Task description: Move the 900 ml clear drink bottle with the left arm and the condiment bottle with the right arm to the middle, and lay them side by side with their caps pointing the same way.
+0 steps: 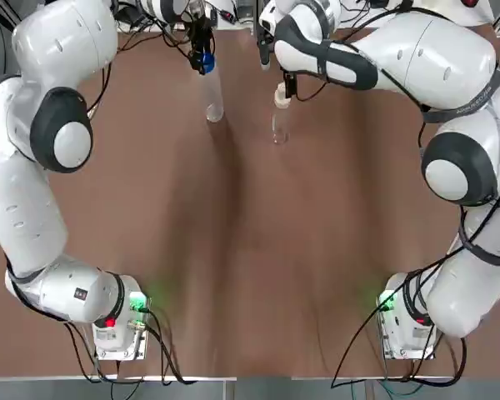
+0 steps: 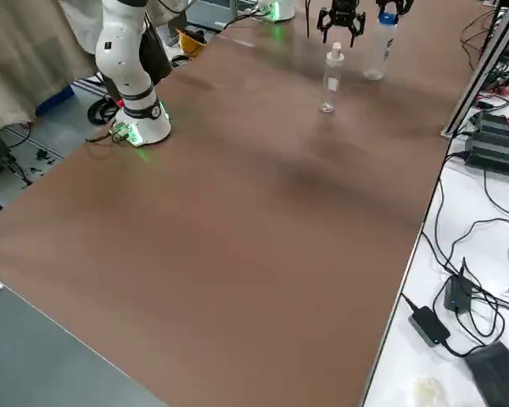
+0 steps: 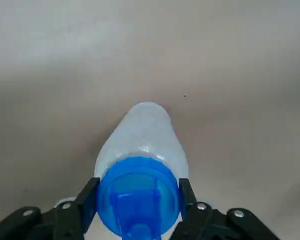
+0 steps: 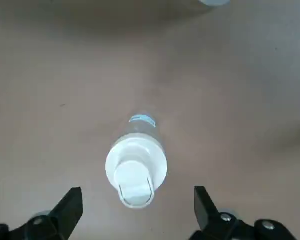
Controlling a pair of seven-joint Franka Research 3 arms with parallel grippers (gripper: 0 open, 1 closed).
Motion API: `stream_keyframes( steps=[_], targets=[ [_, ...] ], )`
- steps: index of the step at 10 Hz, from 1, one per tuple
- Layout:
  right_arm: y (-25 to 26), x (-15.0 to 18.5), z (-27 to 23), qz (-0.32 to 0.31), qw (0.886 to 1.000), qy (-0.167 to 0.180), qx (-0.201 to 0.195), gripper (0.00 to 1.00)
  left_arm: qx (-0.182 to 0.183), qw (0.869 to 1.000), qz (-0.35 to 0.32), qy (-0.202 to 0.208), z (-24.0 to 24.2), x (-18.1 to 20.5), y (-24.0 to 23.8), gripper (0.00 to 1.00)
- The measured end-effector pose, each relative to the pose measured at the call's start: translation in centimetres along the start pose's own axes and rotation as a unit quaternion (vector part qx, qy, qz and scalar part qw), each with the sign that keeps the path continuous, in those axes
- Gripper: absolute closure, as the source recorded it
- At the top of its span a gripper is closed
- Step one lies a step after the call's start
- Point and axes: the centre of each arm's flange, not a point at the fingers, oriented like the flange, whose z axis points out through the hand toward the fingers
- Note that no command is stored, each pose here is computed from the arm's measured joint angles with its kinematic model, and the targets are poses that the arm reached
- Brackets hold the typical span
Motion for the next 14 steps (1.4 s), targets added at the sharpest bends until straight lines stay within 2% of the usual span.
stream_keyframes(
  steps=[4, 8, 9, 10, 11, 12, 13, 14],
  targets=[
    [0.1, 0.8, 2.4, -0.005, 1.0, -0.003, 0.01, 0.04, -0.004, 0.995, -0.093, -0.022, 0.1, 1.6, 0.6, 0.32],
    [0.0, 0.9, 2.4, -0.007, 1.0, -0.003, 0.01, 0.18, 0.001, 0.994, -0.104, -0.025, 1.4, 0.4, 1.1, 0.3],
    [0.0, 0.9, 2.4, -0.007, 1.0, -0.003, 0.01, 0.28, 0.0, 0.995, -0.1, -0.023, 1.4, 0.4, 1.1, 0.29],
    [0.0, 0.9, 2.4, -0.007, 1.0, -0.003, 0.01, 0.38, 0.0, 0.995, -0.097, -0.023, 1.4, 0.5, 1.2, 0.22],
    [-0.1, 1.0, 2.4, -0.008, 1.0, -0.002, 0.011, 0.43, -0.001, 0.995, -0.095, -0.023, 1.4, 0.5, 1.2, 0.09],
    [-0.1, 1.1, 2.4, -0.009, 1.0, -0.002, 0.011, 0.62, -0.001, 0.995, -0.094, -0.023, 1.3, 0.5, 1.2, 0.0],
    [-0.1, 1.1, 2.3, -0.009, 1.0, -0.002, 0.011, 0.66, -0.003, 0.995, -0.094, -0.023, 1.2, 0.5, 1.3, 0.0],
    [-0.1, 1.1, 2.3, -0.009, 1.0, -0.002, 0.011, 0.66, -0.005, 0.995, -0.093, -0.022, 1.0, 0.7, 1.4, 0.0]
  ],
)
